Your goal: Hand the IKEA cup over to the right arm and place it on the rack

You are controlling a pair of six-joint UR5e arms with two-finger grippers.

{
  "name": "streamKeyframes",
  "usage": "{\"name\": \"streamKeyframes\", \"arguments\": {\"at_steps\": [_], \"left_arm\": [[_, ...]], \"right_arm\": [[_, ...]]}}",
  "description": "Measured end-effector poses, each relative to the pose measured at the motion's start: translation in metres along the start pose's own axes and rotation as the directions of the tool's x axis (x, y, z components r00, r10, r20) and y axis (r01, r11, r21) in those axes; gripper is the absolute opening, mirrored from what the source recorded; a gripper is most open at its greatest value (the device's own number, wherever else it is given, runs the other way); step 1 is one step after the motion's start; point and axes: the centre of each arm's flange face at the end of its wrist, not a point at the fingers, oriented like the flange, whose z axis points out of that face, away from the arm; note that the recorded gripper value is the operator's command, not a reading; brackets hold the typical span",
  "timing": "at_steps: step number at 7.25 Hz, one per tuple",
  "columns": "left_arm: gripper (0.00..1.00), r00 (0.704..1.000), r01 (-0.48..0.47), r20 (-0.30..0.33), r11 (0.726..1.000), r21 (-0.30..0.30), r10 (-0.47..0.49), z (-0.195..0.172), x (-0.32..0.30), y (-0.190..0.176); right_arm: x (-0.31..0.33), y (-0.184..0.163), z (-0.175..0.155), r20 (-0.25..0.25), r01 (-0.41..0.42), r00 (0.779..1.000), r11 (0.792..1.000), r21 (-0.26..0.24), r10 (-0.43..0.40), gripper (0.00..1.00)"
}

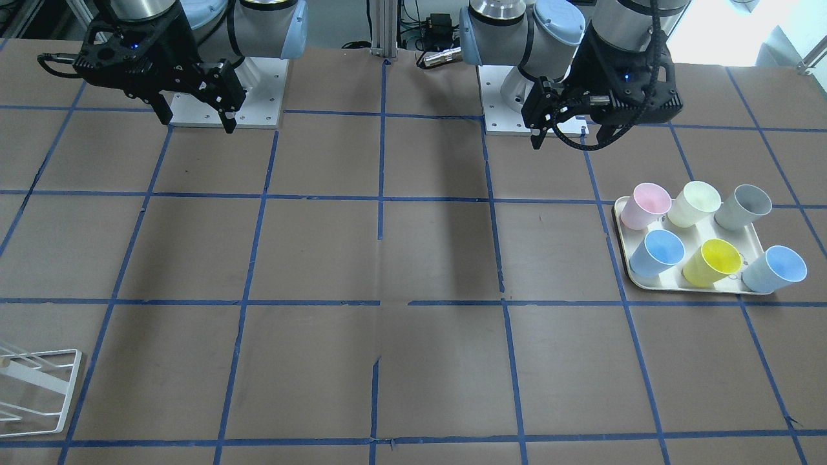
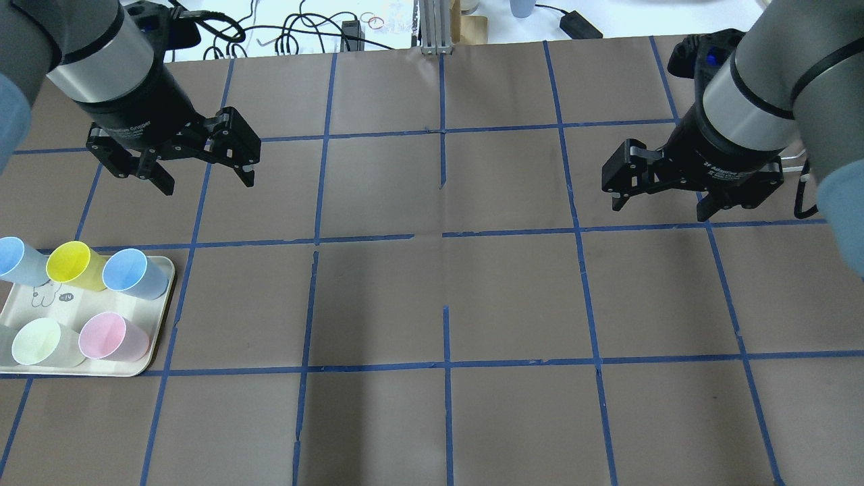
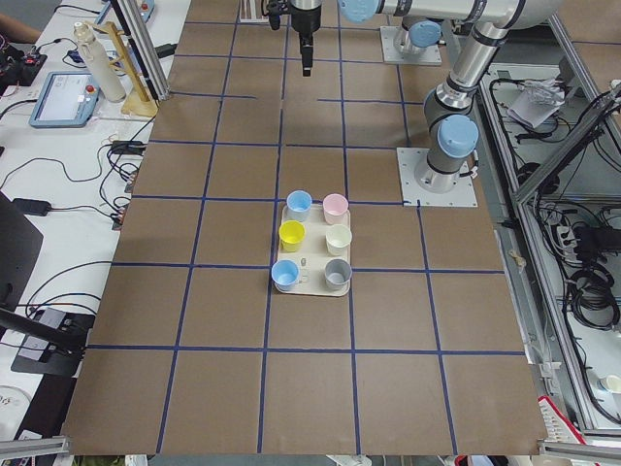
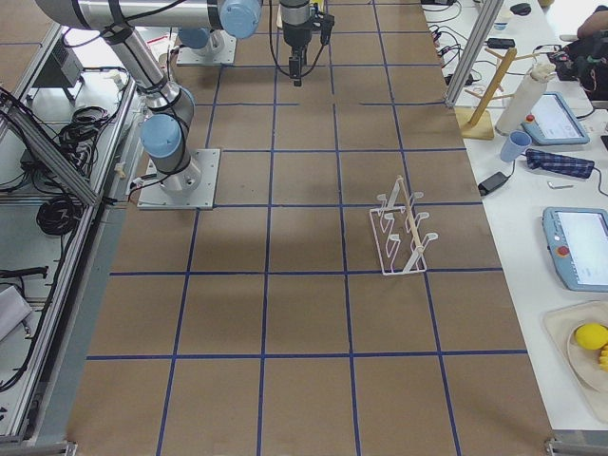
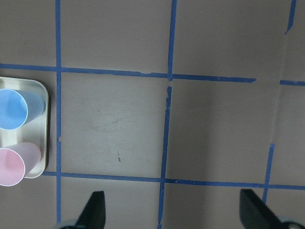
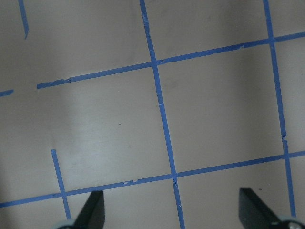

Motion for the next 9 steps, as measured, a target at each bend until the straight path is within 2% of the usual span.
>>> {"name": "streamKeyframes", "arguments": {"at_steps": [3, 5, 8, 9], "left_arm": [[1.0, 1.0, -0.004, 0.002, 1.0, -0.008, 0.004, 0.001, -0.005, 0.0], [1.0, 1.0, 0.004, 0.001, 0.999, -0.04, -0.004, 0.003, -0.044, -0.004], [1.0, 0.999, -0.026, -0.035, 0.998, -0.058, 0.024, 0.023, -0.203, -0.024], [1.0, 0.997, -0.071, -0.037, 0.997, -0.04, 0.07, 0.039, -0.258, -0.029]], "right_arm": [[0.0, 0.0, 0.0, 0.002, -0.001, 1.0, 1.0, 0.002, 0.001, 1.0], [0.0, 0.0, -0.001, 0.0, 0.002, 1.0, 1.0, 0.002, -0.002, 1.0], [0.001, 0.001, 0.0, -0.005, 0.003, 1.0, 1.0, -0.004, -0.003, 1.0], [0.001, 0.001, 0.0, -0.006, 0.003, 1.0, 1.0, -0.003, -0.003, 1.0]]}}
